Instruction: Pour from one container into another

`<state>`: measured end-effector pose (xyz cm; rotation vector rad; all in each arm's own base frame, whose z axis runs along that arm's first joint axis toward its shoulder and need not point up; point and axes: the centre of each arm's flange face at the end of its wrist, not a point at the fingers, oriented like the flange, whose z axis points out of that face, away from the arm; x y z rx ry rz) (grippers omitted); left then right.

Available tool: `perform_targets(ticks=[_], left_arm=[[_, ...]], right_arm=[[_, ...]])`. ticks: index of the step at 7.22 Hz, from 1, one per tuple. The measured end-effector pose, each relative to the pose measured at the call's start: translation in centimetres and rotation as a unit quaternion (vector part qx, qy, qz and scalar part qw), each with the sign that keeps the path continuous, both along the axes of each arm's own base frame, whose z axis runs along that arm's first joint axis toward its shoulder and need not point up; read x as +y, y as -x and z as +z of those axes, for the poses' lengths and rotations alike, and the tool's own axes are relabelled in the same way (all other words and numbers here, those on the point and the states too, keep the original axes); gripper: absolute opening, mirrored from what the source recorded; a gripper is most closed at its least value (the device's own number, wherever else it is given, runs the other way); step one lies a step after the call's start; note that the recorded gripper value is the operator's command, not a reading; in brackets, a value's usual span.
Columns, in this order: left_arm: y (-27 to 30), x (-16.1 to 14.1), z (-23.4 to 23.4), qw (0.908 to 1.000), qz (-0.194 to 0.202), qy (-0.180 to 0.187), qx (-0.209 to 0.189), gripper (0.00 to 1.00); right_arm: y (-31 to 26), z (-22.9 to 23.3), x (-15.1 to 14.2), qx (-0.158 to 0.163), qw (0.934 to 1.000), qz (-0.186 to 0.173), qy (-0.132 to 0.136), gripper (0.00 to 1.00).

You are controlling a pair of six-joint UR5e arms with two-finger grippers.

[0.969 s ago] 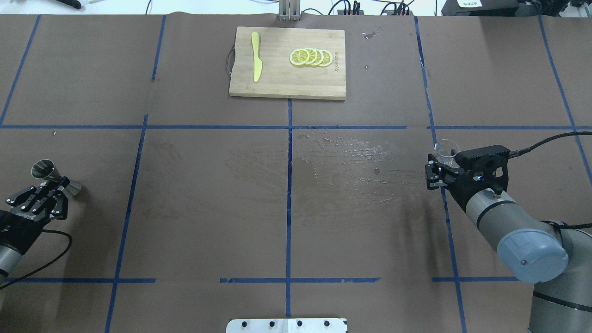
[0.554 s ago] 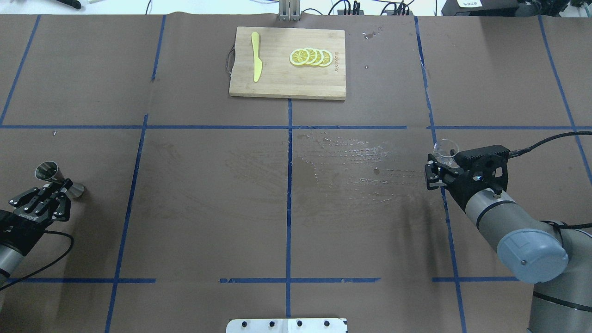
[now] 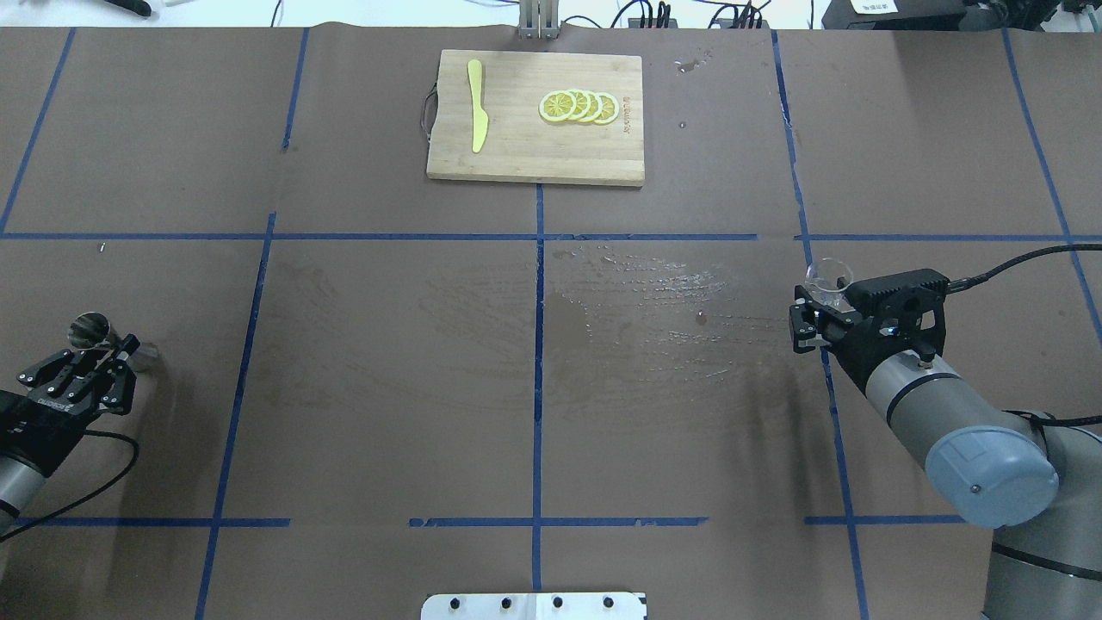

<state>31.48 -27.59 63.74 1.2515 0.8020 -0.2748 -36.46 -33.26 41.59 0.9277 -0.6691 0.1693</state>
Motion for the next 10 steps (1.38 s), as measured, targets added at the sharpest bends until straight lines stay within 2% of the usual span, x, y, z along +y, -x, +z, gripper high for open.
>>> perform_targets(ticks=[1, 2, 4, 5, 7, 9, 10], left_arm=[[0.0, 0.0, 0.0, 1.0000, 0.001, 0.000, 0.000, 0.81], [0.0, 0.1, 0.0, 1.0000, 0.001, 0.000, 0.000, 0.99], [0.2, 0.2, 0.3, 0.9999, 0.015, 0.002, -0.005, 1.00], [0.9, 0.5, 0.6, 0.9993, 0.035, 0.006, -0.012, 1.00], [4.7, 2.0, 1.1, 0.9939, 0.104, 0.021, -0.031, 1.00], [9.4, 4.3, 0.4, 0.9775, 0.201, 0.045, -0.042, 1.00], [12.5, 5.5, 1.2, 0.9649, 0.246, 0.067, -0.061, 1.00]], right_arm=[[0.0, -0.1, 0.0, -0.001, 1.0000, 0.000, 0.000, 0.04], [0.0, -0.2, 0.0, -0.002, 1.0000, 0.000, -0.001, 0.04], [-0.1, -0.5, 0.0, -0.005, 1.0000, 0.000, -0.002, 0.04], [0.0, -0.5, 0.1, -0.007, 1.0000, 0.001, 0.000, 0.03], [0.2, -0.4, 0.3, -0.036, 0.9991, 0.014, 0.017, 0.03], [0.3, -0.1, 0.6, -0.047, 0.9984, 0.019, 0.025, 0.08], [0.4, 0.2, 0.9, -0.049, 0.9981, 0.028, 0.024, 0.09]])
